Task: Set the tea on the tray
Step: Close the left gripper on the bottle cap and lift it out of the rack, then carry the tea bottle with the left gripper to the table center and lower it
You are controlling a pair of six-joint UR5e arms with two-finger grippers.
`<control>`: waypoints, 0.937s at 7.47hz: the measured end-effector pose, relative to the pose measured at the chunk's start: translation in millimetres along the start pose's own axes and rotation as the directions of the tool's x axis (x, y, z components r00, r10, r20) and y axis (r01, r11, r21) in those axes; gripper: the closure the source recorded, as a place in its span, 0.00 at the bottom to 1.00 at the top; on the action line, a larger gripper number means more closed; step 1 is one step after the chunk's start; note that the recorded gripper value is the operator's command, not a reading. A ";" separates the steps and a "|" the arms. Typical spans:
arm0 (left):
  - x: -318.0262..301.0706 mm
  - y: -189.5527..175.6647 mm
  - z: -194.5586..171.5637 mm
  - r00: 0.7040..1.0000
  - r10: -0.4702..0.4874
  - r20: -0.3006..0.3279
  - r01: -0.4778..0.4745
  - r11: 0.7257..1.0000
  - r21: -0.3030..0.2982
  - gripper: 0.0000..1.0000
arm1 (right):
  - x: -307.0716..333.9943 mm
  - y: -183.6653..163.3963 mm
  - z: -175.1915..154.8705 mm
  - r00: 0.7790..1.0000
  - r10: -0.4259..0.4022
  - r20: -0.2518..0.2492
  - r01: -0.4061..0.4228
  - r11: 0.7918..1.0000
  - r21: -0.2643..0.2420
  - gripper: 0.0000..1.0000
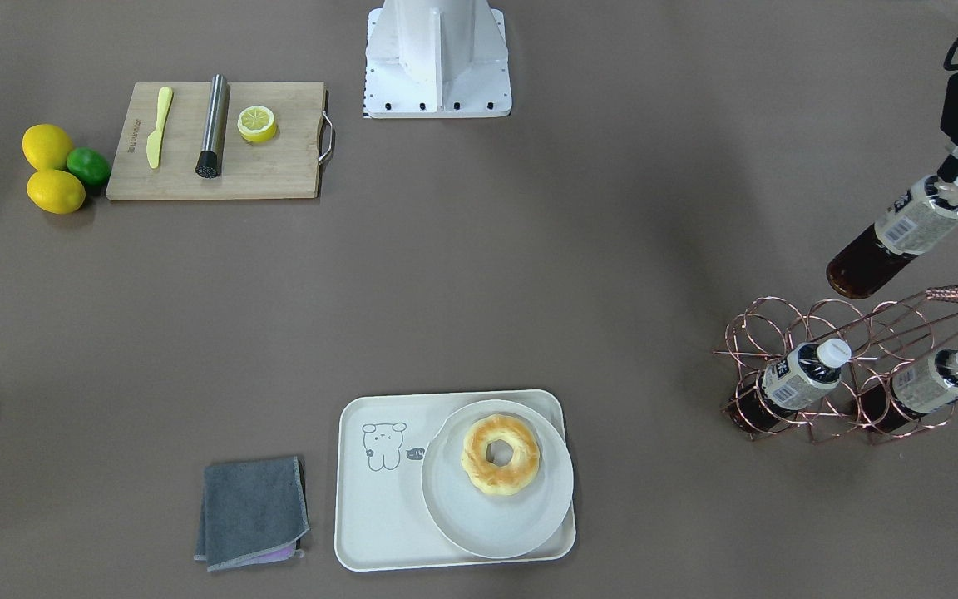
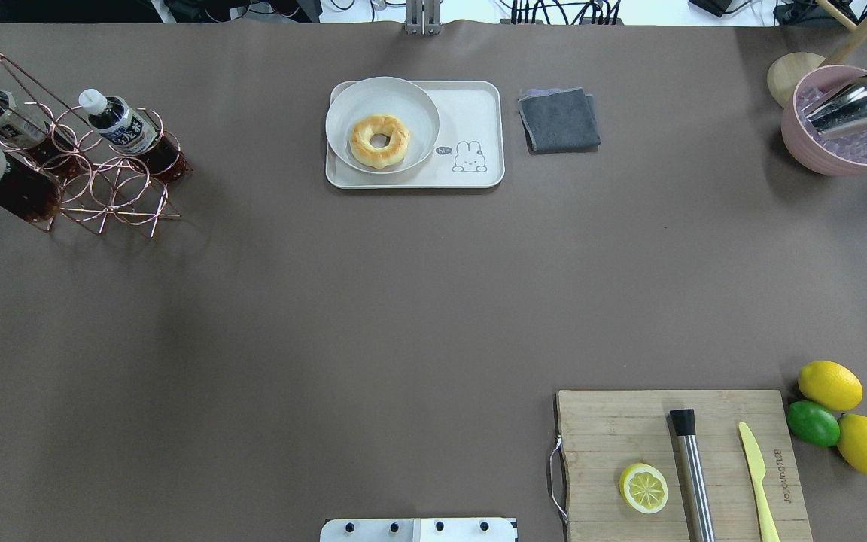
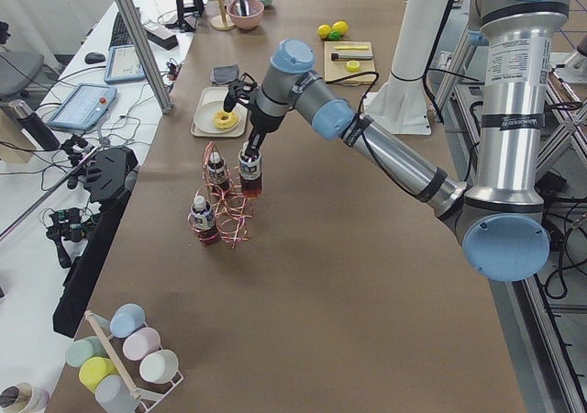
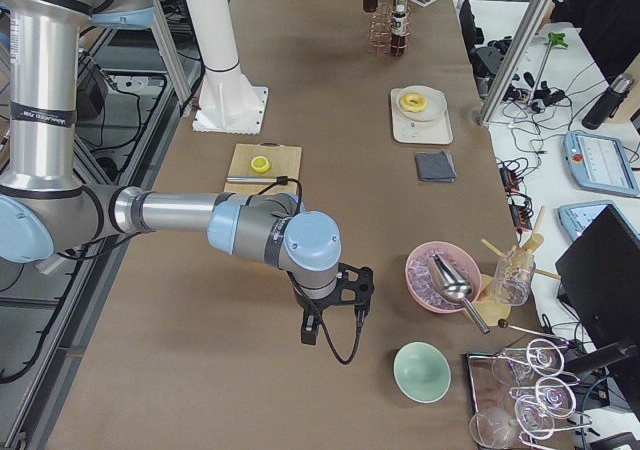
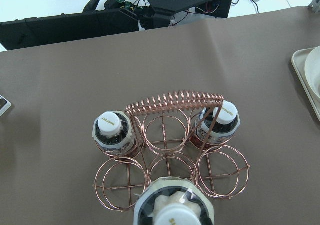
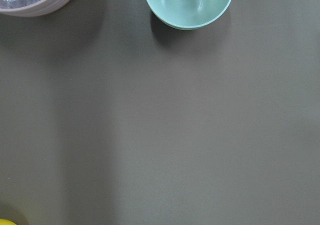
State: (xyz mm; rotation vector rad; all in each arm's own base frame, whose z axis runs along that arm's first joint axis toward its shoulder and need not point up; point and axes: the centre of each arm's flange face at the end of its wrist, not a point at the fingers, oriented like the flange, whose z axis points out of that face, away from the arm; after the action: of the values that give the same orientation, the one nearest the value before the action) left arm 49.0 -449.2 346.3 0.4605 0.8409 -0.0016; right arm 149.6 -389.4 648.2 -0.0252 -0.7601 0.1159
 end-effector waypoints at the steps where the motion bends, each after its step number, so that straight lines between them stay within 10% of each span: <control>1: 29.5 11.9 -0.4 1.000 -0.019 -0.021 0.019 1.000 -0.005 1.00 | 1.4 2.7 -0.4 1.000 0.004 0.002 -0.004 1.000 0.002 0.00; 7: 273.6 5.9 33.6 0.995 -0.097 0.035 0.100 0.991 -0.093 1.00 | 5.0 5.2 -4.9 1.000 0.016 0.008 -0.016 1.000 0.015 0.00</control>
State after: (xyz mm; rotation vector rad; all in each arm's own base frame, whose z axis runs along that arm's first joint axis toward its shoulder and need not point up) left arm 258.3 -408.4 171.4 0.3286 0.8296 -0.0596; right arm 156.1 -383.6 647.7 -0.0170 -0.7671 0.1369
